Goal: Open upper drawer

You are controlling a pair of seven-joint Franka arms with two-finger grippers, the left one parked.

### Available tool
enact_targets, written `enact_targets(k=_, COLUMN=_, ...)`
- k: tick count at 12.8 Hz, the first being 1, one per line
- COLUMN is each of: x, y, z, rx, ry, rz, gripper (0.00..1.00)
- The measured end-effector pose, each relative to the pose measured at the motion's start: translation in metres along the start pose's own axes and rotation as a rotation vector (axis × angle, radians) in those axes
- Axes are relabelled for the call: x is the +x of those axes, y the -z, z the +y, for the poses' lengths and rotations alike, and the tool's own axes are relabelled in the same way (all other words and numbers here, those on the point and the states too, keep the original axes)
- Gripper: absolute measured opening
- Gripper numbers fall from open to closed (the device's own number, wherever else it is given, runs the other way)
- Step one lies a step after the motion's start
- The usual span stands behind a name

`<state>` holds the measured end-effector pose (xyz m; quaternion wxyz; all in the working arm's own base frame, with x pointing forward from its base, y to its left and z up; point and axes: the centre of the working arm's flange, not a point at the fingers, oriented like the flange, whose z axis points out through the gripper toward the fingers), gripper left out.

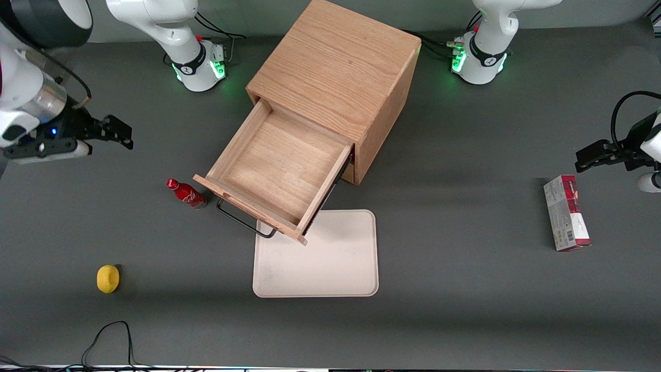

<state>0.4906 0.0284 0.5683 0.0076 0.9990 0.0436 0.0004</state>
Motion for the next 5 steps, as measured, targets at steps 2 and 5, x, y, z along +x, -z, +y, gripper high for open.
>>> enact_targets(k=2, x=-0.0157, y=0.0047, z=-0.001, rx=-0.002, ry=-0.001, rz=0.013, gripper=1.0)
enact_targets(k=5, x=-0.0137, y=0.0047, z=-0.0012, rx=-0.001, ry=0.0, rz=0.013, gripper=1.0)
